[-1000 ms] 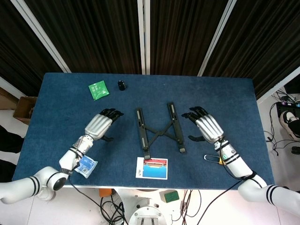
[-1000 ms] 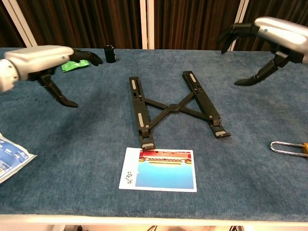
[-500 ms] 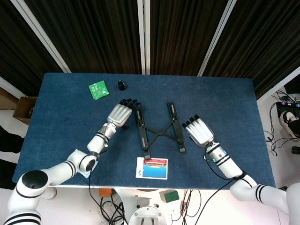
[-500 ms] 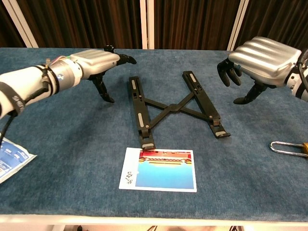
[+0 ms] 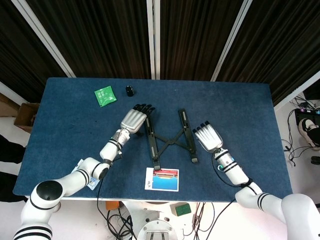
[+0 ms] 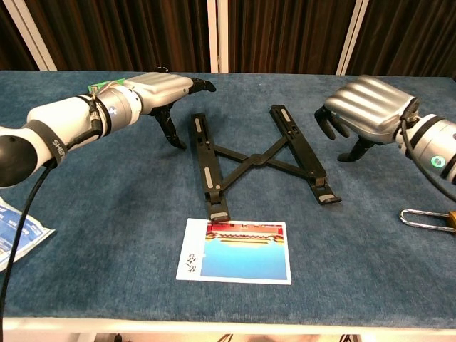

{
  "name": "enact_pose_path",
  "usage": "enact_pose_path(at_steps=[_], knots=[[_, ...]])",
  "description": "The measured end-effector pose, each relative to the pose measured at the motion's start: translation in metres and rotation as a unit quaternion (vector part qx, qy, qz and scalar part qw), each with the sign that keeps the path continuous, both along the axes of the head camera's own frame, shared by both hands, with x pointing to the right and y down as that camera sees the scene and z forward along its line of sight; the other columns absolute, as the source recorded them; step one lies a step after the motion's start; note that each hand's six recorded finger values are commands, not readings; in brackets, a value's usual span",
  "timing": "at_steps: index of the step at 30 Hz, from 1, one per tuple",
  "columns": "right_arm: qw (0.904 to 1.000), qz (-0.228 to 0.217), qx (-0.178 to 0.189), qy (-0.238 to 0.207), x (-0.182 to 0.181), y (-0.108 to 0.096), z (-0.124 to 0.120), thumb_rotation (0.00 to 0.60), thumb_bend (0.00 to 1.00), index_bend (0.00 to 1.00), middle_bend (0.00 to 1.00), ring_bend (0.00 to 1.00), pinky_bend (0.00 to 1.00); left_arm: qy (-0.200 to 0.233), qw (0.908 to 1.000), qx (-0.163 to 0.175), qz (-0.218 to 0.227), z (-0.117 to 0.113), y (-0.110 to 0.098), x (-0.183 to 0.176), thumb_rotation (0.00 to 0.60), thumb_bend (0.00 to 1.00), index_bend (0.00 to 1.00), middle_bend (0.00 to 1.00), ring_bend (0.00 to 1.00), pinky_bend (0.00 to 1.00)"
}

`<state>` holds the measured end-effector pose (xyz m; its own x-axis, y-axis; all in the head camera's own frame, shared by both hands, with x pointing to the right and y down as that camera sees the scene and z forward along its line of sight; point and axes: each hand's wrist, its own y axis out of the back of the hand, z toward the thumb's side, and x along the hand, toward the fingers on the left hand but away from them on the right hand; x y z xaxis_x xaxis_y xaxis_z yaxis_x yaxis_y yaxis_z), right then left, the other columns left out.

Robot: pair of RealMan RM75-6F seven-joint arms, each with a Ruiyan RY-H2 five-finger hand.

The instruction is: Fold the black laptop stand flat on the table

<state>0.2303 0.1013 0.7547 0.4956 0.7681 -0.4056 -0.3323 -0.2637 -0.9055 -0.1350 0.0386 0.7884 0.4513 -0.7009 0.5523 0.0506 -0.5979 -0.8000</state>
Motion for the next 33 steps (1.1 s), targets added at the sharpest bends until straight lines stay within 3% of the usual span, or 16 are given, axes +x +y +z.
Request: enact_pose_path(at_steps=[15, 33], knots=[[0.9994, -0.008, 0.005, -0.033, -0.029, 0.004, 0.019, 0.600, 0.00, 0.64, 0.69, 0.54, 0.55, 0.015, 0.9997, -0.014, -0.009, 0.007, 0.004, 0.006, 0.600, 0.00, 0.06, 0.04, 0.05, 0.12], [0.9962, -0.005, -0.002, -0.087, -0.062, 0.016, 0.021, 0.600, 0.00, 0.65, 0.68, 0.54, 0.55, 0.041, 0.9984, -0.036, -0.010, 0.011, 0.013, 0.016, 0.600, 0.00, 0.06, 0.04, 0.05, 0.12]])
